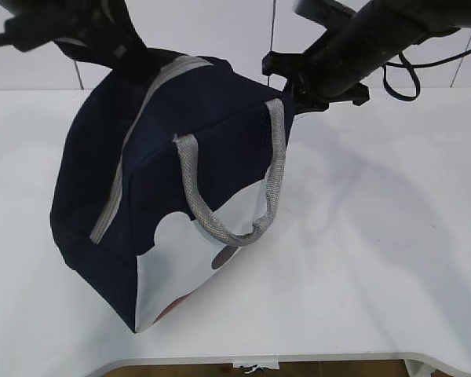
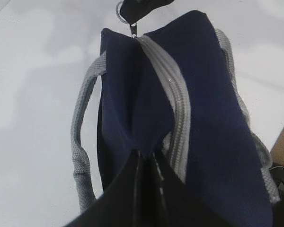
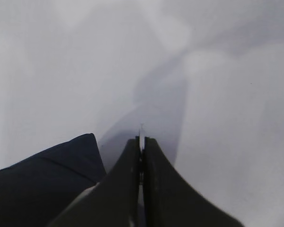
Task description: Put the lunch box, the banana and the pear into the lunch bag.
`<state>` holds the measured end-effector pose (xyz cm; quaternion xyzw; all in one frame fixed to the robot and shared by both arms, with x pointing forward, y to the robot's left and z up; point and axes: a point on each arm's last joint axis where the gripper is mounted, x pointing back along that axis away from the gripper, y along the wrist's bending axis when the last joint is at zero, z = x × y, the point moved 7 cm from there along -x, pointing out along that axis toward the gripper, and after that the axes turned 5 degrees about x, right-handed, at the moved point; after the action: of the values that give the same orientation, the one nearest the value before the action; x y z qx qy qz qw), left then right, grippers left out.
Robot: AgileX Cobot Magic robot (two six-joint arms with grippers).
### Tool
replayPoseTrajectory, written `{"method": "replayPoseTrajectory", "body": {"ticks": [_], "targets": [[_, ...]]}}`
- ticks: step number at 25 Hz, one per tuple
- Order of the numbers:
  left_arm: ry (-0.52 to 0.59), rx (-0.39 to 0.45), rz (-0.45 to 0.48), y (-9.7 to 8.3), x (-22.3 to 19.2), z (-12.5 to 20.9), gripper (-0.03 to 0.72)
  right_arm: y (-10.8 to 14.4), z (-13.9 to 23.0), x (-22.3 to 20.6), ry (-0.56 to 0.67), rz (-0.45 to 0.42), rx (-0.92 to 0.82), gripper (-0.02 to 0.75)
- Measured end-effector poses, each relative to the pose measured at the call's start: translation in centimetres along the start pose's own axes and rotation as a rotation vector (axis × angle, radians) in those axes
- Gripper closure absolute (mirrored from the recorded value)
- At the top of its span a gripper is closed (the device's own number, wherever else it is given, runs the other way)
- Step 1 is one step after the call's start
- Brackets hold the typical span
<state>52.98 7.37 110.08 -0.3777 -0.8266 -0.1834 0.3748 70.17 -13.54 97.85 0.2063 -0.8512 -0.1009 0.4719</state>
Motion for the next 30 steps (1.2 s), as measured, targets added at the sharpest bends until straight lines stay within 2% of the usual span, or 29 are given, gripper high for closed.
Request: {"method": "replayPoseTrajectory", "body": {"ticks": [6,8,10,15,19,21,26,28,30], "targets": [[-0.003,0.01,-0.006,0.6,-2.6,-0.4,0.697,-0.4,0.0,0.1,0.002,0.012,0.005,0.731],[-0.007,0.014,-0.007,0.7,-3.3,-0.5,0.697,-0.5,0.0,0.1,0.002,0.014,0.008,0.699],[0.005,0.016,-0.004,0.8,-4.0,-0.3,0.697,-0.5,0.0,0.1,0.003,0.016,0.009,0.64],[0.018,0.023,0.003,0.8,-4.8,-0.2,0.697,-0.5,0.0,0.1,0.003,0.016,0.009,0.415],[0.03,0.038,0.012,0.7,-4.8,0.0,0.678,-0.6,-0.1,0.4,0.001,0.031,0.029,0.304],[0.037,0.069,0.014,0.7,-4.8,0.1,0.621,-0.7,-0.3,1.3,0.001,0.058,0.072,0.29],[0.065,0.107,0.004,0.8,-3.7,-0.3,0.306,-0.7,-1.1,4.9,0.026,0.143,0.2,0.282],[0.072,0.109,-0.001,0.9,-2.6,-0.9,0.256,-0.6,-1.2,6.3,0.052,0.165,0.23,0.282],[0.095,0.115,-0.006,0.9,-1.4,-1.2,0.238,-0.4,-1.0,7.5,0.089,0.177,0.249,0.282]]}}
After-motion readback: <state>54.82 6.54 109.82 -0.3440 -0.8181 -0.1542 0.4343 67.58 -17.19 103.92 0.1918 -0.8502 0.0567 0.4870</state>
